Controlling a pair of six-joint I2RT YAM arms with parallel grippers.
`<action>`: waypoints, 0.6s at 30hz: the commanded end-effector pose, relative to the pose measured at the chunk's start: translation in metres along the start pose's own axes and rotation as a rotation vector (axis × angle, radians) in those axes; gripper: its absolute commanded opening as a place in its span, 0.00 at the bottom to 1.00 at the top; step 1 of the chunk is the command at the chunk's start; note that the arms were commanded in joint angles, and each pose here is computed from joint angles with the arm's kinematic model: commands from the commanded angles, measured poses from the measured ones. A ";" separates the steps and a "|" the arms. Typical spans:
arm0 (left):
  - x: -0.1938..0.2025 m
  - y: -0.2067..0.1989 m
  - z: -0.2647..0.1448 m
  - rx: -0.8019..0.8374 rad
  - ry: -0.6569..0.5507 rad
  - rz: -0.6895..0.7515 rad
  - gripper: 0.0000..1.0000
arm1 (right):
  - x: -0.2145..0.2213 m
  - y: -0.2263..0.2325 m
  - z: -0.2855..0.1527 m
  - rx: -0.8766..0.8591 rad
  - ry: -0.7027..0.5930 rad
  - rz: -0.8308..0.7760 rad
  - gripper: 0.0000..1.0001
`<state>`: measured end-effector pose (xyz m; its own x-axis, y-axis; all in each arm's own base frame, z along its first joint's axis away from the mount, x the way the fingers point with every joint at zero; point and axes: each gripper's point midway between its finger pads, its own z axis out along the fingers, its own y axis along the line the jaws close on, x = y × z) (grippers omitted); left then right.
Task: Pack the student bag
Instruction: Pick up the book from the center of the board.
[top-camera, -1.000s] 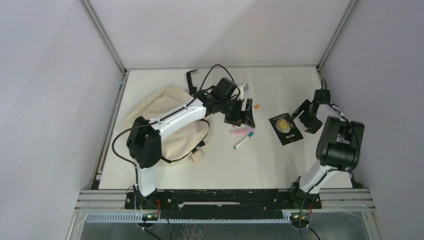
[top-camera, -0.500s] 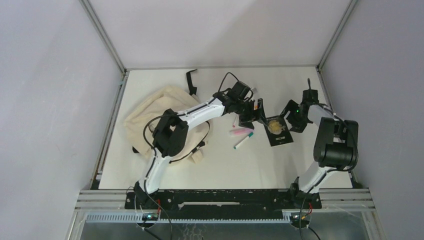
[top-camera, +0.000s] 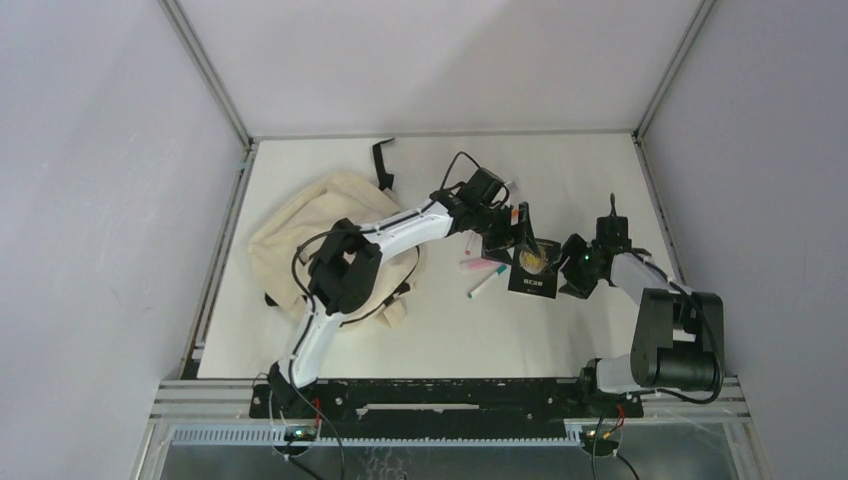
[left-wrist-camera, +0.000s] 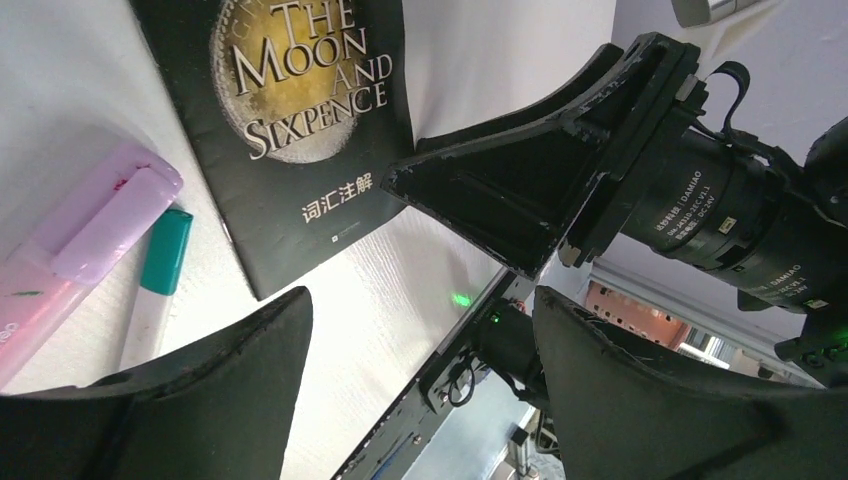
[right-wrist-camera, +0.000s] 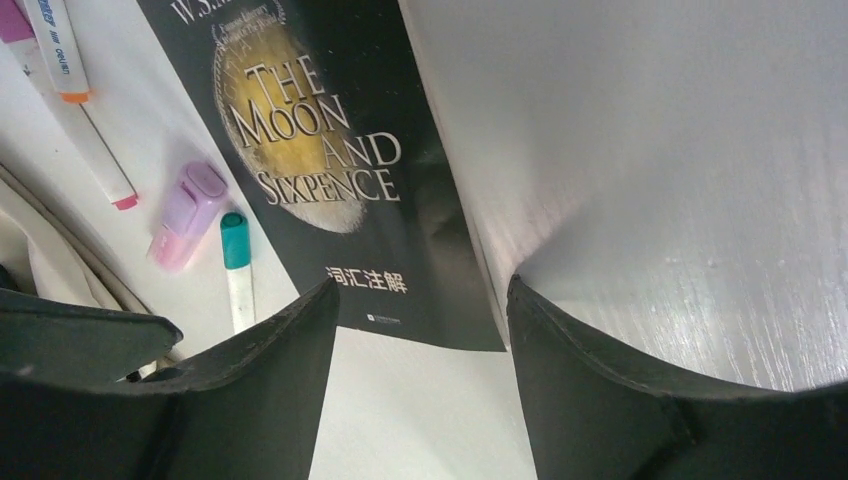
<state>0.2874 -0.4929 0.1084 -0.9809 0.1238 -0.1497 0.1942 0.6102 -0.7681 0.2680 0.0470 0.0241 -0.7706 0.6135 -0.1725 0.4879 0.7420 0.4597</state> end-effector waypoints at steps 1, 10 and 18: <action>0.009 -0.013 0.008 0.048 0.019 0.027 0.85 | 0.001 -0.013 -0.001 0.003 -0.027 0.027 0.70; 0.009 0.020 0.020 -0.070 -0.015 0.140 0.90 | 0.003 -0.012 0.010 -0.044 0.009 0.041 0.62; 0.008 0.053 0.038 -0.152 -0.017 0.133 0.89 | 0.005 -0.013 0.015 -0.045 0.025 0.052 0.62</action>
<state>0.2866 -0.4931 0.0705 -0.9515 0.1796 -0.2498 0.3043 0.6690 -0.6781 0.2742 0.0503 0.0222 -0.7553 0.6389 -0.1461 0.4685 0.6822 0.5613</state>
